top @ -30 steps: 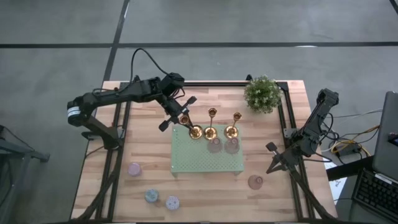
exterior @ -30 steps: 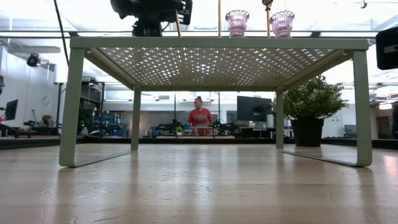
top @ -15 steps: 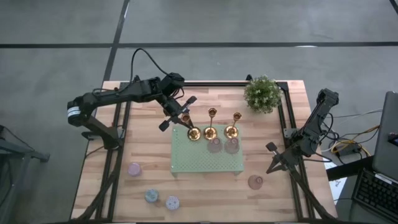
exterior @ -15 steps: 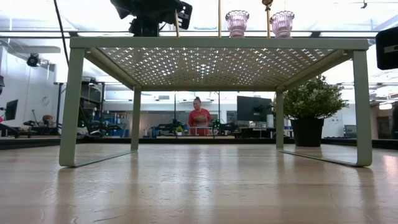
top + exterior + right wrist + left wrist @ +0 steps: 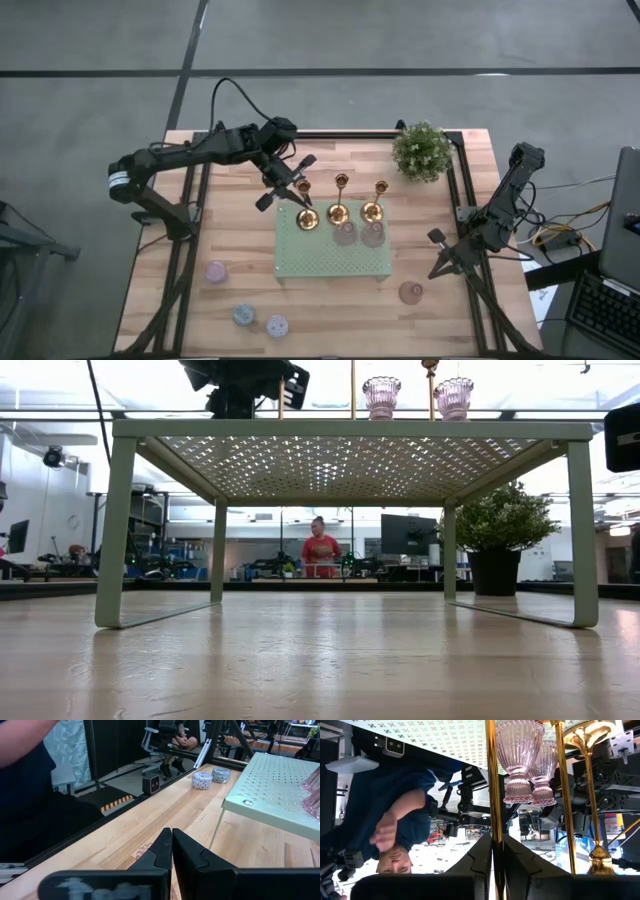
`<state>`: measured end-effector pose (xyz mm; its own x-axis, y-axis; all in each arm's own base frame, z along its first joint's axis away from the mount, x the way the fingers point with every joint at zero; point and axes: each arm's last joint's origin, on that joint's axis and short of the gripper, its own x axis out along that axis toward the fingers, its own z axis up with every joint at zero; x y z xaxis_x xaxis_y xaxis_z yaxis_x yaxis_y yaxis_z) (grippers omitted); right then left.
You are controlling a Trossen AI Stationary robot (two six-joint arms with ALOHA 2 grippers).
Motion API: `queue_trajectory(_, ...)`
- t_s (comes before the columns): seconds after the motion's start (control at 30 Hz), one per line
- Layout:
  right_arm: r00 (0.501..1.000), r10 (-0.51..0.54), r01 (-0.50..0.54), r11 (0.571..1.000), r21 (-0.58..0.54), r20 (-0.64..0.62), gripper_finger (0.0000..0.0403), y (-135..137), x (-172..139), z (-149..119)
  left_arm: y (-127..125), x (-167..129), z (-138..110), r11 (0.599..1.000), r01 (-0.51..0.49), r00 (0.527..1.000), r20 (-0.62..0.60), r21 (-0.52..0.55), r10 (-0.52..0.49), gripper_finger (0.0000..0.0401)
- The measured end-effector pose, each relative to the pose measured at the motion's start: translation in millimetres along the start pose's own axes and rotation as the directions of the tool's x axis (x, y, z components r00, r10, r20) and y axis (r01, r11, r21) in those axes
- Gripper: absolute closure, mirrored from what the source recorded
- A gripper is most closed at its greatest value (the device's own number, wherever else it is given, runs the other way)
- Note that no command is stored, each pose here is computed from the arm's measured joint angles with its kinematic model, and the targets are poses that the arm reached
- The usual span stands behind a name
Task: Pick & Place candle stick holders
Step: Put the gold candle holder on the shelf
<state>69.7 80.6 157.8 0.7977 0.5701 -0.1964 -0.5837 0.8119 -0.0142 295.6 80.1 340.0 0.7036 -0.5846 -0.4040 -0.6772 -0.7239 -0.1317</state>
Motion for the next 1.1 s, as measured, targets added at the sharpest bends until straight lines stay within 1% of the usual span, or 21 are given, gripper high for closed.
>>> queue_trajectory(0.3,1.0,0.001,-0.001,1.0,0.0,0.0,0.0394,0.0,0.0,0.0,-0.3,0.1,0.3,1.0,0.007,1.0,0.007,-0.01,-0.007,0.0362)
queue_trajectory(0.53,1.0,0.0,0.0,1.0,-0.001,0.0,0.0394,0.0,0.0,0.0,-0.4,0.2,0.8,0.996,0.011,1.0,0.015,0.092,-0.012,0.0361)
queue_trajectory(0.63,1.0,0.0,0.0,1.0,-0.001,0.0,0.0394,0.0,0.0,0.0,-0.5,0.2,1.2,0.993,0.017,1.0,0.024,0.117,-0.02,0.0361)
queue_trajectory(0.7,1.0,0.0,0.0,1.0,-0.001,-0.001,0.0394,0.0,0.0,-0.1,-0.5,0.2,1.2,0.993,0.018,0.999,0.026,0.118,-0.021,0.0361)
queue_trajectory(0.83,1.0,0.0,0.0,1.0,-0.001,0.0,0.0394,0.0,0.0,0.0,-0.9,0.2,1.3,0.998,0.029,0.999,0.033,0.064,-0.031,0.0361)
queue_trajectory(1.1,1.0,0.0,0.0,1.0,-0.001,0.0,0.0394,0.0,0.0,0.0,-0.7,0.2,1.6,0.996,0.026,0.999,0.035,0.09,-0.029,0.0362)
